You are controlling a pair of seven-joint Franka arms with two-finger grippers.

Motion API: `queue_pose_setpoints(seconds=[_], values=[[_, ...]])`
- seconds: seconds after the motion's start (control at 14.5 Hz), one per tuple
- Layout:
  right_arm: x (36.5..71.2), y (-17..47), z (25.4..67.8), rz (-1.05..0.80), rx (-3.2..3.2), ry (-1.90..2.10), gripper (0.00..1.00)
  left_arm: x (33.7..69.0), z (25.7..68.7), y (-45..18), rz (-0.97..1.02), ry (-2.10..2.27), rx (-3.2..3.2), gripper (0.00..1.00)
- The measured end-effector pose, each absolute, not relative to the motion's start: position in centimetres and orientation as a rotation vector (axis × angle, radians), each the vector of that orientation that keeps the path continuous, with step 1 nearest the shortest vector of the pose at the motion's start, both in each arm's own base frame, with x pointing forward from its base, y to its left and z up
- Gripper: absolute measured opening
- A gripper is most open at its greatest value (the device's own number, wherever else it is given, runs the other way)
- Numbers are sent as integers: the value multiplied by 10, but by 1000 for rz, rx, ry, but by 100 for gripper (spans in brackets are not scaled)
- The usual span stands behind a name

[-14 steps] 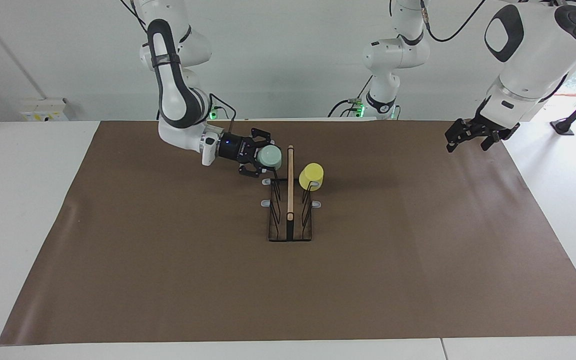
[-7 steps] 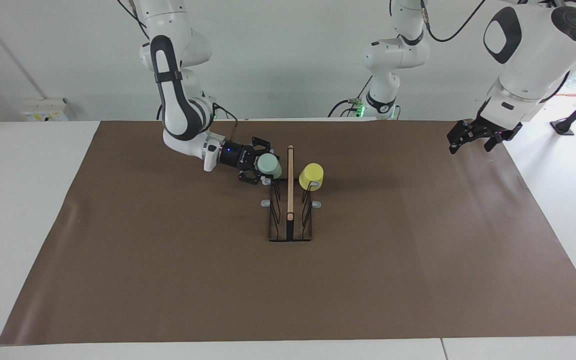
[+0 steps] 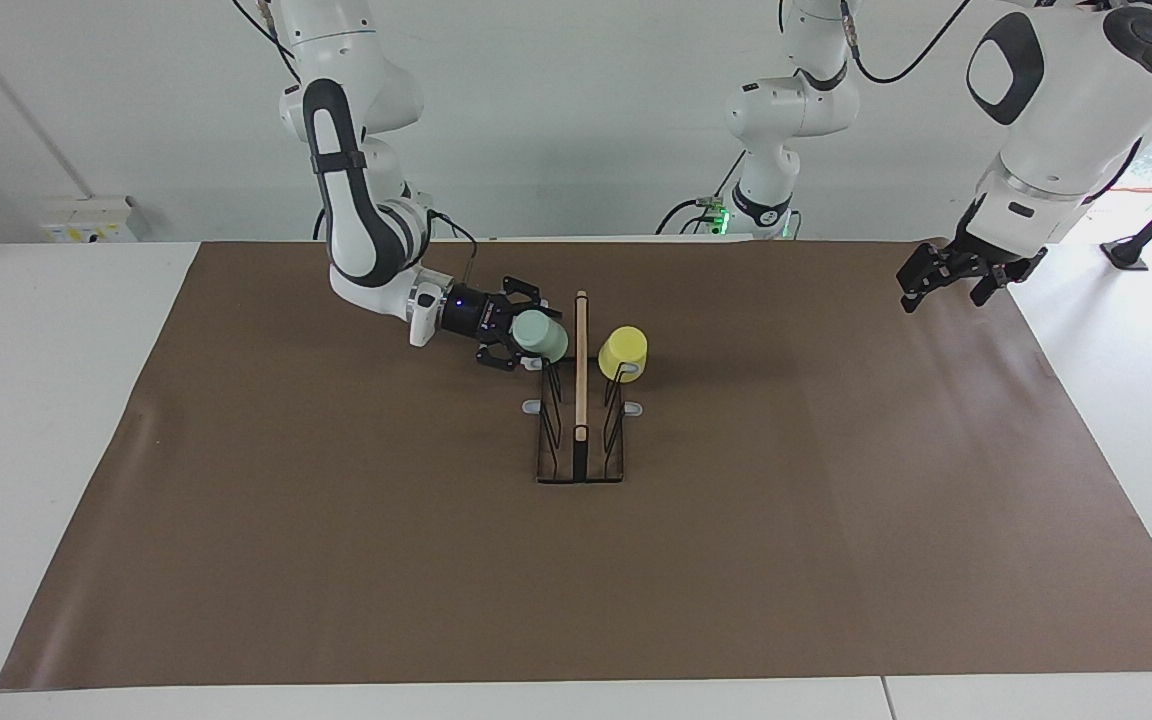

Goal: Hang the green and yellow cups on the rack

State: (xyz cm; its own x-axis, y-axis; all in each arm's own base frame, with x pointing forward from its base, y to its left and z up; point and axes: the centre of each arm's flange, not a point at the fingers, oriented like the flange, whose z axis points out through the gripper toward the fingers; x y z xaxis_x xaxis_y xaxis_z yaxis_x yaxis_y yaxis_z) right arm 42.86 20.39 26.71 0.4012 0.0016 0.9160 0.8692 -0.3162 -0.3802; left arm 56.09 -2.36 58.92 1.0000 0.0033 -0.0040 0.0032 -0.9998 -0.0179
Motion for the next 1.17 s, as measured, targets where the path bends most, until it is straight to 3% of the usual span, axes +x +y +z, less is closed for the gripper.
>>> queue_pose_setpoints(seconds=[0.07,0.55,0.9,1.17], values=[[427,205,267,-1077,-1636,-773,100,561,589,-24,6,-5,-3124,100],[416,167,258,-1083,-1590,-725,100,561,588,-20,12,-23,-3124,100],[427,109,266,-1082,-1573,-772,100,561,588,-18,13,-28,-3123,100],[453,52,297,-952,-1605,-823,100,561,588,-18,13,-28,-3123,100]])
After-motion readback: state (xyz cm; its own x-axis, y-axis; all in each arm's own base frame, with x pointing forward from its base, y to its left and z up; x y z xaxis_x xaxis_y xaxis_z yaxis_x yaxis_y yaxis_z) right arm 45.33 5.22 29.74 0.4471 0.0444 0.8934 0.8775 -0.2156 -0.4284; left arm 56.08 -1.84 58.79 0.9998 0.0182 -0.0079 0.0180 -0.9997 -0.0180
